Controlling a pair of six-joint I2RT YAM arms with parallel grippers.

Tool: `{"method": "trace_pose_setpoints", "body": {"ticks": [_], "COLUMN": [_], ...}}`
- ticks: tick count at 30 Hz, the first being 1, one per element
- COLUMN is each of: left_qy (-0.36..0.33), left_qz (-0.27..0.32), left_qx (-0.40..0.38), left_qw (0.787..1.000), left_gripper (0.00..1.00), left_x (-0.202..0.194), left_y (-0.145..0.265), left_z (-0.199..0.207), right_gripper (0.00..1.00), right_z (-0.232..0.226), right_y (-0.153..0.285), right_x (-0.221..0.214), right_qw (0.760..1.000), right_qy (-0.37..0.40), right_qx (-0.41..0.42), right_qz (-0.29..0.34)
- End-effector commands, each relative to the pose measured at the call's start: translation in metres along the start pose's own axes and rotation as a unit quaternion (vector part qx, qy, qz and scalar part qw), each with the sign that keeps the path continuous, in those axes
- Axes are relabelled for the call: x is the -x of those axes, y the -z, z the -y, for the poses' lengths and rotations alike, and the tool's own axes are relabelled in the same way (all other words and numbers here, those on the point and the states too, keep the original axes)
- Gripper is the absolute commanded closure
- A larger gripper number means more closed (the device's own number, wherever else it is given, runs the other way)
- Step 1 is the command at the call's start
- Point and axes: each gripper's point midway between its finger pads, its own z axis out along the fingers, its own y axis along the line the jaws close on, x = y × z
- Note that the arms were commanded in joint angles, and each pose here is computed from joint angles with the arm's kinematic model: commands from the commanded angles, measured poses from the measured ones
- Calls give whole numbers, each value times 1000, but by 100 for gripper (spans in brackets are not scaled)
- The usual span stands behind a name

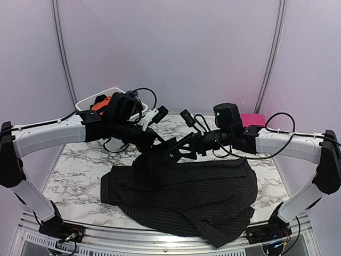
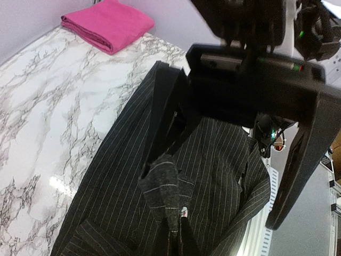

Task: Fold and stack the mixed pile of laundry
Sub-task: Adjust the 1/3-folded shirt at the center of the board.

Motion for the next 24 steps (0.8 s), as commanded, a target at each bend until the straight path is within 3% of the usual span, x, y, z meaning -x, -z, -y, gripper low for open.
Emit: {"method": "trace_pose_setpoints", "body": {"ticks": [1, 7, 10, 18, 22, 24], "left_qy": [-25, -29, -35, -56, -57, -58], "left_qz": [49, 62, 67, 72, 71, 73], "left_qx": [-22, -31, -36, -52, -52, -48], "left_qw": [998, 997, 996, 994, 994, 994], "left_gripper": [100, 100, 100, 100, 100, 100], "left_x": [22, 25, 27, 27, 24, 25], "left_y": [17, 26, 30, 37, 38, 38], "left_z": [17, 25, 31, 50, 52, 51], "right_gripper": [16, 24, 16, 8, 13, 23], "right_z": [-12, -13, -12, -12, -20, -24], "right_y": [-3, -3, -1, -3, -3, -2], "right_x": [15, 24, 30, 31, 31, 30], "right_qw": [999, 999, 998, 997, 997, 996], "right_qy": [41, 46, 57, 79, 80, 81], "right_qx": [11, 7, -4, -3, 14, 23], "right_qz": [11, 21, 29, 19, 16, 16]}}
